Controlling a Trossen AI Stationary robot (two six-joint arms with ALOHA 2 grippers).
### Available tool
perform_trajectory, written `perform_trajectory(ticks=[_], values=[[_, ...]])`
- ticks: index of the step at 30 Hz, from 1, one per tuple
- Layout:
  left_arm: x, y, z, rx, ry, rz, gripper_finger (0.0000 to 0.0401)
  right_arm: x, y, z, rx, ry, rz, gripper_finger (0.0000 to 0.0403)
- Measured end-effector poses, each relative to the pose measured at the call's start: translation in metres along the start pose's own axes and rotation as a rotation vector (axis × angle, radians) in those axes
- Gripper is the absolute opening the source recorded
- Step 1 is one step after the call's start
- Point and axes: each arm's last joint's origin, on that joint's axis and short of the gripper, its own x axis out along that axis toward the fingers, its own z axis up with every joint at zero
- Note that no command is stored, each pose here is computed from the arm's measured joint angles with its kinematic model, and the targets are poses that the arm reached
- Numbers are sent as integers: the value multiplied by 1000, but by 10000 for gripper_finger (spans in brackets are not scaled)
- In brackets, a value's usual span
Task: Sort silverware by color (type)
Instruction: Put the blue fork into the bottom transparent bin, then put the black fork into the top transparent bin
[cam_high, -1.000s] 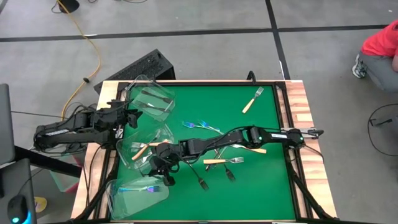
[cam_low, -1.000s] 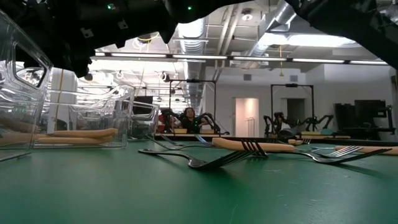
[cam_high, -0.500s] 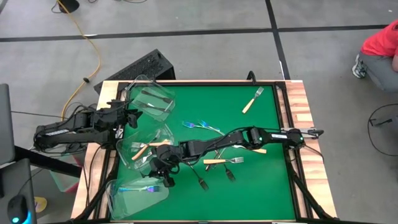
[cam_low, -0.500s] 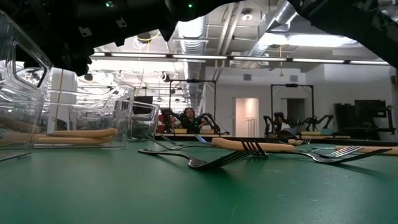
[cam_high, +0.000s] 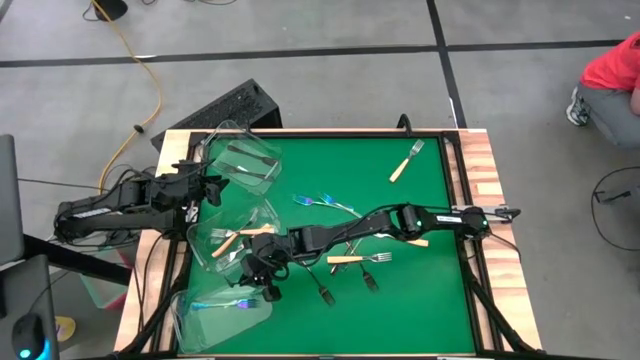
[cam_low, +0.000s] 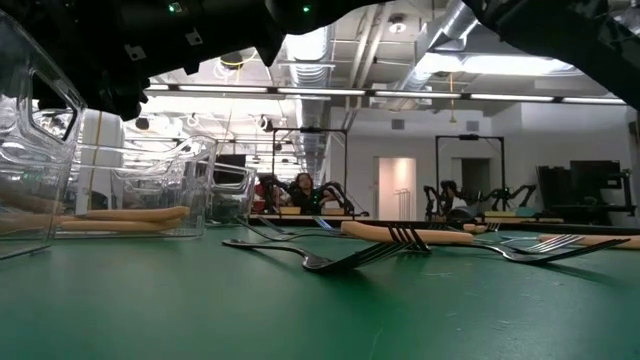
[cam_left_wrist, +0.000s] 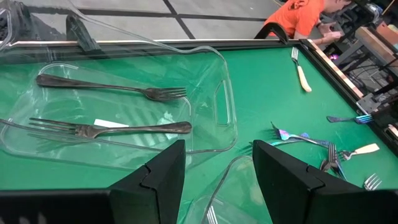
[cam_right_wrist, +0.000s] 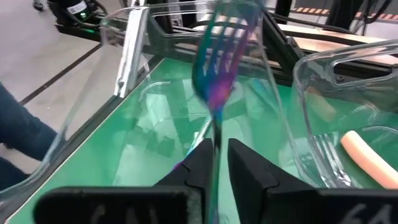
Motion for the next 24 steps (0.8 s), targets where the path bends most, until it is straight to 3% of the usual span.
perform_trajectory(ticks=[8,15,18,24], values=[[0,0,0,1,0,0,172,0,0,1,20,-5,-15,129],[0,0,0,2,1,1,172,-7,0,16,33,-56,-21,142],[0,0,0,2,2,1,172,-28,0,40,24,-95,-49,141],[0,0,0,3,3,1,172,-98,-2,100,15,-140,-153,138]])
